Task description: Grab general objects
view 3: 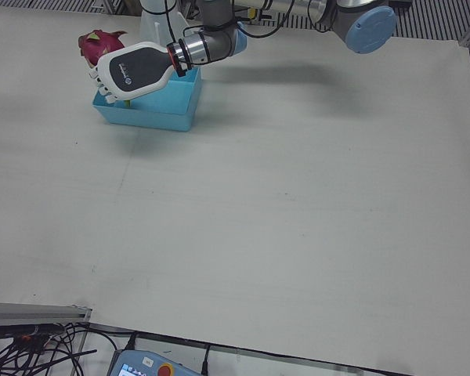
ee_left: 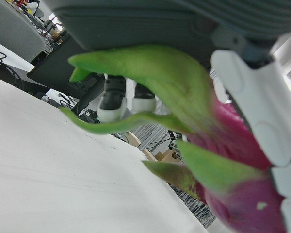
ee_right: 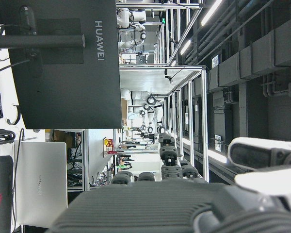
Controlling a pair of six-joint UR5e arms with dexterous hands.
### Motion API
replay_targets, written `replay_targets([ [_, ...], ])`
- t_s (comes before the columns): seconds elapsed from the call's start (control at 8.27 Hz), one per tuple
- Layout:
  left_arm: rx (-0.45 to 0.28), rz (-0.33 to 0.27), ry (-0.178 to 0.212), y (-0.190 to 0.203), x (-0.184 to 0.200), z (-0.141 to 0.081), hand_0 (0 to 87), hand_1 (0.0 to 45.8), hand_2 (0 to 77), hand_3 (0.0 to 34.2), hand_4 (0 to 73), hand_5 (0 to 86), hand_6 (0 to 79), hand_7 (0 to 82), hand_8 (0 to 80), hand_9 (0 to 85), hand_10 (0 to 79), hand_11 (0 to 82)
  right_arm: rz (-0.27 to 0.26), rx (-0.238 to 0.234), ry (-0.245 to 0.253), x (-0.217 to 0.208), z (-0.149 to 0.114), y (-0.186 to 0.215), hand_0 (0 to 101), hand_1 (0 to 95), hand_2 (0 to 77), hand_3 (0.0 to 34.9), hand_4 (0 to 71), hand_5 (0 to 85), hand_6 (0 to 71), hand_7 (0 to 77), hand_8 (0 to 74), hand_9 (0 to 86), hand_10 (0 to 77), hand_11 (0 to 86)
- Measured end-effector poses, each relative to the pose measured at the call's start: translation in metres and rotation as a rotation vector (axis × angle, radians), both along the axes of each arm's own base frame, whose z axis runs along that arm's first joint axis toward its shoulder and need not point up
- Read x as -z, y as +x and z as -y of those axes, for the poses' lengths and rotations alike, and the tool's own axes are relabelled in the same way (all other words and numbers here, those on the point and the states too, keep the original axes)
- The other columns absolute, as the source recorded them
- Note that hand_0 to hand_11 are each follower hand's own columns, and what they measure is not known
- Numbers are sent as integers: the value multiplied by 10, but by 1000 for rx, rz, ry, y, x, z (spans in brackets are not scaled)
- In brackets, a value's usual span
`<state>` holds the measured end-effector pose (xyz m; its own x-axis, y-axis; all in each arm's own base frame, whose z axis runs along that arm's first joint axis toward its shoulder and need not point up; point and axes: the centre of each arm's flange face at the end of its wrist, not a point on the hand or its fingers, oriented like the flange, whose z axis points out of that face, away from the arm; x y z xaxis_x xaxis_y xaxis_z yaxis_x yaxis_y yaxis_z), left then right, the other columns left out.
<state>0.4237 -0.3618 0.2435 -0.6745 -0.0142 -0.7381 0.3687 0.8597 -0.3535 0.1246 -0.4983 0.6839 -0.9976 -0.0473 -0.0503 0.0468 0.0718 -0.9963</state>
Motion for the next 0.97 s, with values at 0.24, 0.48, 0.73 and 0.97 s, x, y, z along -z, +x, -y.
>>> replay_targets([
  [0.24, -23, -11, 12, 13, -12, -11, 558, 0, 114, 2, 333, 458, 513, 633, 436, 16, 355, 633, 0, 0, 0, 0, 0, 0, 0, 65, 747, 0, 0, 0, 0, 0, 0, 5, 0, 5],
  [0.48, -34, -15, 15, 17, -16, -16, 560, 0, 114, 4, 278, 458, 365, 540, 278, 5, 355, 480, 0, 0, -1, -1, 0, 0, 0, 65, 747, 0, 0, 0, 0, 0, 0, 5, 0, 5],
  [0.73, -30, -17, 16, 15, -16, -14, 518, 0, 120, 4, 267, 458, 355, 529, 267, 327, 355, 475, 0, 0, -2, -1, 0, 0, 0, 65, 747, 0, 0, 0, 0, 0, 0, 5, 0, 5],
  [0.97, 13, -22, 7, -8, -19, 9, 509, 0, 120, 4, 267, 458, 365, 545, 284, 442, 355, 518, 0, 0, -2, -1, 0, 0, 0, 65, 747, 0, 0, 0, 0, 0, 0, 5, 0, 5],
])
